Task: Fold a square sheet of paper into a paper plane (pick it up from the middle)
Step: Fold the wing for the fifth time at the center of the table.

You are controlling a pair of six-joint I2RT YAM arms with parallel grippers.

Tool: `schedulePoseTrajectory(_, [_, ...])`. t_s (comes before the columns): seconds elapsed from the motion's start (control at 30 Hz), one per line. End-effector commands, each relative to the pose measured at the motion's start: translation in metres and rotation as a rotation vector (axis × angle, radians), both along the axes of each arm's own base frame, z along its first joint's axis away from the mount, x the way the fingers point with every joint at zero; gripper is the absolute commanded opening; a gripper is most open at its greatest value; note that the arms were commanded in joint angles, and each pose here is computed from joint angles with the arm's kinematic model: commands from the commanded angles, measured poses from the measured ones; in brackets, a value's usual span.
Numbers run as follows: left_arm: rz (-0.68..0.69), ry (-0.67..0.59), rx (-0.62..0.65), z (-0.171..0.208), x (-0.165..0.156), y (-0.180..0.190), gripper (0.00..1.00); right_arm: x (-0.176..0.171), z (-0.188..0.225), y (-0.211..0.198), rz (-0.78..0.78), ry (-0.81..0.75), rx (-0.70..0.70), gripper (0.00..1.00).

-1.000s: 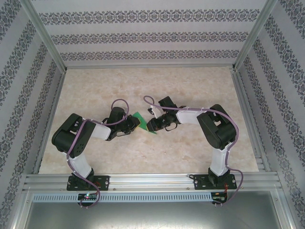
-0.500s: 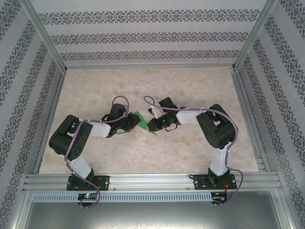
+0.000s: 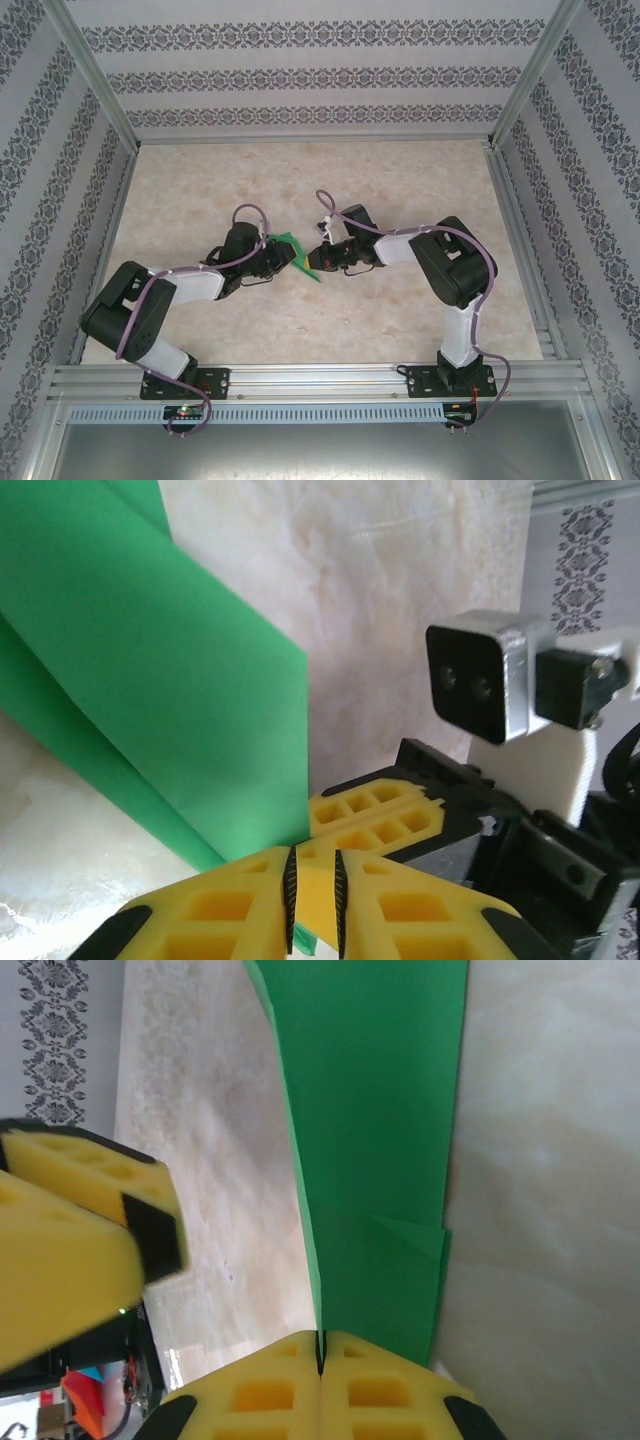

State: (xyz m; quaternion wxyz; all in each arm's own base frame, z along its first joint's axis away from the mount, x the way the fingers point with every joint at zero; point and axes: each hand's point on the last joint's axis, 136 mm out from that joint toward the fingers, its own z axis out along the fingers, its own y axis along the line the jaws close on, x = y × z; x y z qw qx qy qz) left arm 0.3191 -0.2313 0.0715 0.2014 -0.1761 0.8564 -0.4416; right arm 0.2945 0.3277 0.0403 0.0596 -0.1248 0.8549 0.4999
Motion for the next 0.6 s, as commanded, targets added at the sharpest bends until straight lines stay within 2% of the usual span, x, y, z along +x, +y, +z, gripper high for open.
schedulePoseTrajectory(0.0, [-0.018, -0.05, -0.013, 0.0, 0.003, -0.01, 0.21, 0.0, -0.001, 0.0, -0.013, 0.056, 0.034, 0.0])
schedulePoseTrajectory(0.57, [0.01, 0.0, -0.002, -0.032, 0.007, -0.01, 0.18, -0.01, -0.032, -0.009, -0.011, 0.114, -0.062, 0.0])
